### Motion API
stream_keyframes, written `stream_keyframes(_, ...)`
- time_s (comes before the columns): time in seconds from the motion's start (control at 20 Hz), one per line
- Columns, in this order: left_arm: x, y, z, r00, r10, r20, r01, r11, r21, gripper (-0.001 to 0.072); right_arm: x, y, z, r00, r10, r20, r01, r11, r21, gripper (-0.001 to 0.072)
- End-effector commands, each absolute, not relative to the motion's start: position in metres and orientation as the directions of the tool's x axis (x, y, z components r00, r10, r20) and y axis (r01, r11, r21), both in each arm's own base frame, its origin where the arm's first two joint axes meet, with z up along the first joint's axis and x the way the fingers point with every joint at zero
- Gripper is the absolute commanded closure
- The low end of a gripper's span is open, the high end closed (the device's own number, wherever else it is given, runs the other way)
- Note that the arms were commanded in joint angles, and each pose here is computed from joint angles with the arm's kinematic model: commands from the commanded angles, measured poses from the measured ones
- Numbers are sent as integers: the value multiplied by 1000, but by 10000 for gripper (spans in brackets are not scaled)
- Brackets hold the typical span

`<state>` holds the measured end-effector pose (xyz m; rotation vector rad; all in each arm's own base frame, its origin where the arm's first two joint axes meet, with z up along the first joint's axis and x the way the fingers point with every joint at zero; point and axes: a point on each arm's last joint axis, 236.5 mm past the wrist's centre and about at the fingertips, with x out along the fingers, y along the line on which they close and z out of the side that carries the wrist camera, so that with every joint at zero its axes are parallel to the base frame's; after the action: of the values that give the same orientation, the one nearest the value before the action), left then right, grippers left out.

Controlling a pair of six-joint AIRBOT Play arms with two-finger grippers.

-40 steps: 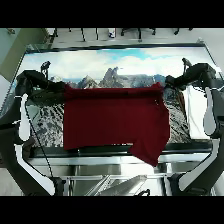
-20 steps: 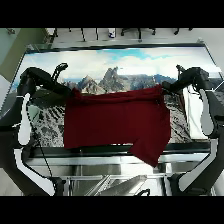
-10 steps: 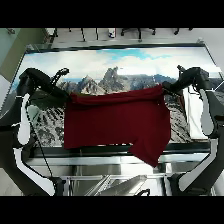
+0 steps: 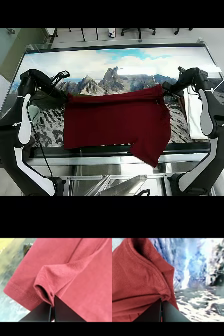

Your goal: Fold the shirts.

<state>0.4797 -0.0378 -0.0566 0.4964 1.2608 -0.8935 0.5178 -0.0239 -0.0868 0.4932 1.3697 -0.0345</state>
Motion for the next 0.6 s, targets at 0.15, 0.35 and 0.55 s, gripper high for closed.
stream_keyframes(0.15,475,-38,-82,-7,-222,-975,823,552,-132,692,518,-25,-89,214,252,-944,314,897,311,689)
stream_keyframes(0.35,473,-24,-95,-26,-93,-995,828,555,-74,692,518,-25,-89,213,252,-944,314,897,311,689)
stream_keyframes(0.55,469,-20,-95,-43,-69,-997,817,572,-75,692,519,-20,-87,217,272,-938,316,889,331,689)
